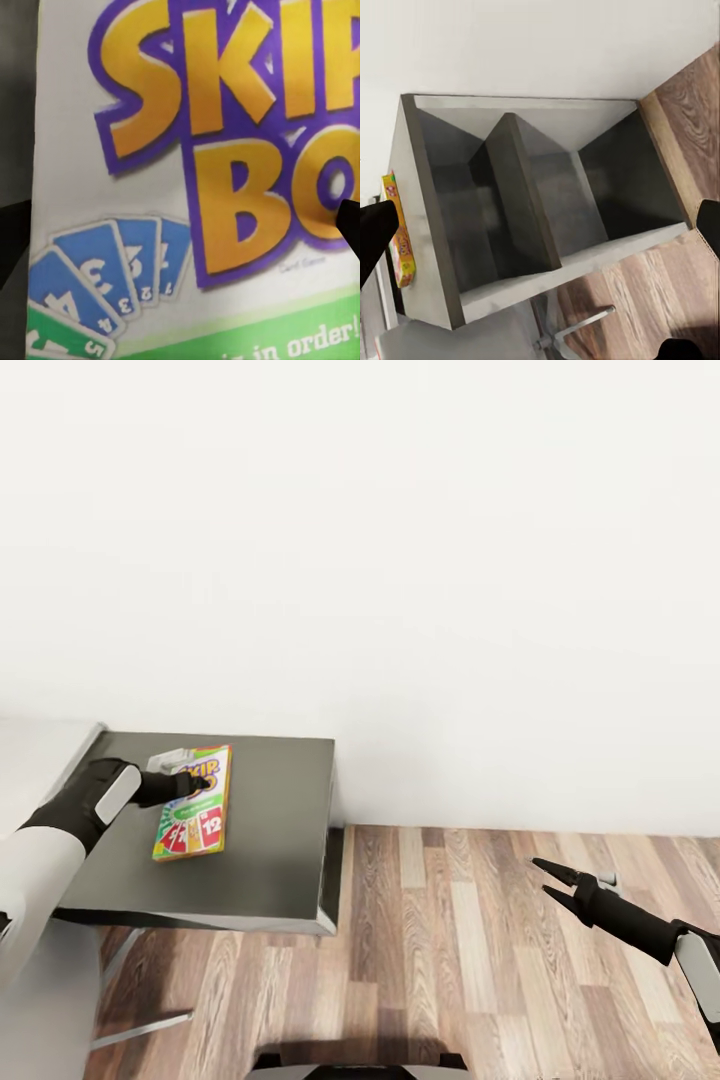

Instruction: Put all the toys in the child's room - the three board games (two on the bed and one on the table), the two jigsaw puzzles on the table, and the tennis ball on the table - inside the toy box on the table in the child's room.

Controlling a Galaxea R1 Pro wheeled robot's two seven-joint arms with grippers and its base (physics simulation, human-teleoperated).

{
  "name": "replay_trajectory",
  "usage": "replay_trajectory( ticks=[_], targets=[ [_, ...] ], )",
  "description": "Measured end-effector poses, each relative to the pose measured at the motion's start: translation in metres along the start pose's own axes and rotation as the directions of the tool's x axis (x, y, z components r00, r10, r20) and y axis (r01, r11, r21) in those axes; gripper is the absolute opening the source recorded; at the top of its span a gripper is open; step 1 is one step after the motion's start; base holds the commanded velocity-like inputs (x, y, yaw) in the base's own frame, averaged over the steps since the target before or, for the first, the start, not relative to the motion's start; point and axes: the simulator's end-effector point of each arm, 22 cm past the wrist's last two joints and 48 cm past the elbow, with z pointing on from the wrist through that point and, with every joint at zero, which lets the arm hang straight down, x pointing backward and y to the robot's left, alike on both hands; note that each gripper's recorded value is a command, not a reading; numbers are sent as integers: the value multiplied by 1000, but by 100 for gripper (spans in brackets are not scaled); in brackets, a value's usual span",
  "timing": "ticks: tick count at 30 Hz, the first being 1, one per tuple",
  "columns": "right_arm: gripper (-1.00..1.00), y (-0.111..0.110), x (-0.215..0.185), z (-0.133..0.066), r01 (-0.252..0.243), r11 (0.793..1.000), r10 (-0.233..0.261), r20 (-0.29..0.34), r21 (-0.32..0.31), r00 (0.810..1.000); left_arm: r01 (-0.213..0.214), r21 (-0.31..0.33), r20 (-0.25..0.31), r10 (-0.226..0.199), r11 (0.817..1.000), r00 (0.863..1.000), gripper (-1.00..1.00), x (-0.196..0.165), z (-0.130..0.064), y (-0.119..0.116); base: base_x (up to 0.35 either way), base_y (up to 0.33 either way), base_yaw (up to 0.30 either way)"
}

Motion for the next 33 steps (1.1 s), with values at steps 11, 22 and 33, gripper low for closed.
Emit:
replay_trajectory(
  ticks=[11, 22, 33],
  targets=[
    [100, 3, -2, 0, 4, 1000, -4, 3, -4, 1000, 10, 11, -3, -10, 1000, 1000, 100, 1, -1, -2, -28, -94, -95],
    [100, 4, -3, 0, 9, 1000, -9, 9, -7, 1000, 9, 9, -4, -9, 1000, 1000, 100, 2, -1, -2, -34, -55, -1],
    [100, 4, -2, 1, 7, 1000, -7, 6, -6, 1000, 9, 9, 8, -9, 1000, 1000, 100, -1, -1, 0, -36, -41, 0]
  ],
)
